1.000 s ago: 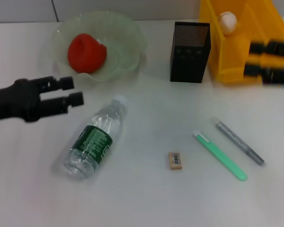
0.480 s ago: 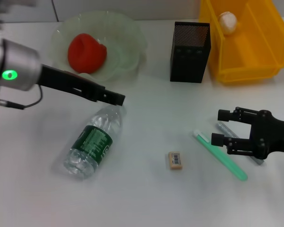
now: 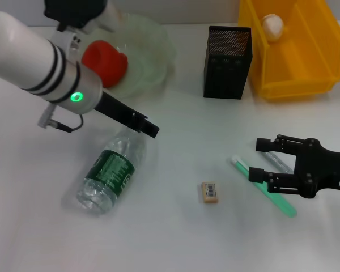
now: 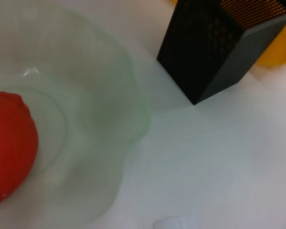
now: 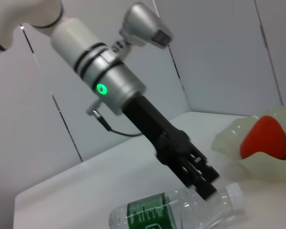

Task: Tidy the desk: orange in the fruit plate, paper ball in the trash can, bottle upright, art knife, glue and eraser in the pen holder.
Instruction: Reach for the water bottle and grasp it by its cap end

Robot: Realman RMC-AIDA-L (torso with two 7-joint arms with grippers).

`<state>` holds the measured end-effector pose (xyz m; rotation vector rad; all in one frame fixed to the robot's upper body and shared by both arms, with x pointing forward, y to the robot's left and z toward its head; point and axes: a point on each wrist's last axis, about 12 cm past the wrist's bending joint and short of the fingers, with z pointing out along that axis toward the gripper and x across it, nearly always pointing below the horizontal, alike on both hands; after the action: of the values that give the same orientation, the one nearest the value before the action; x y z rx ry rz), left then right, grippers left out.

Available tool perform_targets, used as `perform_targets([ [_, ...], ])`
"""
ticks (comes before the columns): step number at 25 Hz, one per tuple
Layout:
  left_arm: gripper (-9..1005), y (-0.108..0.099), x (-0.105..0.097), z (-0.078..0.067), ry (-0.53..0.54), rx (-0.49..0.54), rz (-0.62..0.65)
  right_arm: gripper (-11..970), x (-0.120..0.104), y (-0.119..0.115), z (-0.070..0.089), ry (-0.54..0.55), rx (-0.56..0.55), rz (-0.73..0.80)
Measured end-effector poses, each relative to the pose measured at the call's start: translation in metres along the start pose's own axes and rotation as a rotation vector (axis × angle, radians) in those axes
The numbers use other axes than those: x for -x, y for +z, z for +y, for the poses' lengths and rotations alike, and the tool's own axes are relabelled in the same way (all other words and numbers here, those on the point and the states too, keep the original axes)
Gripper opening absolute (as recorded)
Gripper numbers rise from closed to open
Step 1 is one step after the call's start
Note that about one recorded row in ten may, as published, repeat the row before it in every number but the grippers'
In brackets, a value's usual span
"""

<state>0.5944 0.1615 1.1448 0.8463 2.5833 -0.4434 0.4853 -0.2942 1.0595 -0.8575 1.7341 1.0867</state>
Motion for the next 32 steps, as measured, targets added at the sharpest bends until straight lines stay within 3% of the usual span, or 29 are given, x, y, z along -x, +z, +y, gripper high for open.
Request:
perform_targets([
  [11,640,0.031,0.009,-0.005,0.024,0.046,0.024,788,0.003,0.004,-0.002,-0.009,0.011,0.010],
  [23,638,0.038,0.006,-0.011,0.108,0.068,0.028,788,0.004,0.004,-0.002,-0.008,0.005,-0.002],
  [29,463,0.035,0.004,-0.014,0.145,0.089,0.016,788,0.004,0.004,-0.002,-0.004,0.004,-0.004],
  [32,458,0.035,0.005,-0.014,0.148,0.089,0.012,789,0.004,0.003,-0.002,-0.003,0.003,-0.005],
])
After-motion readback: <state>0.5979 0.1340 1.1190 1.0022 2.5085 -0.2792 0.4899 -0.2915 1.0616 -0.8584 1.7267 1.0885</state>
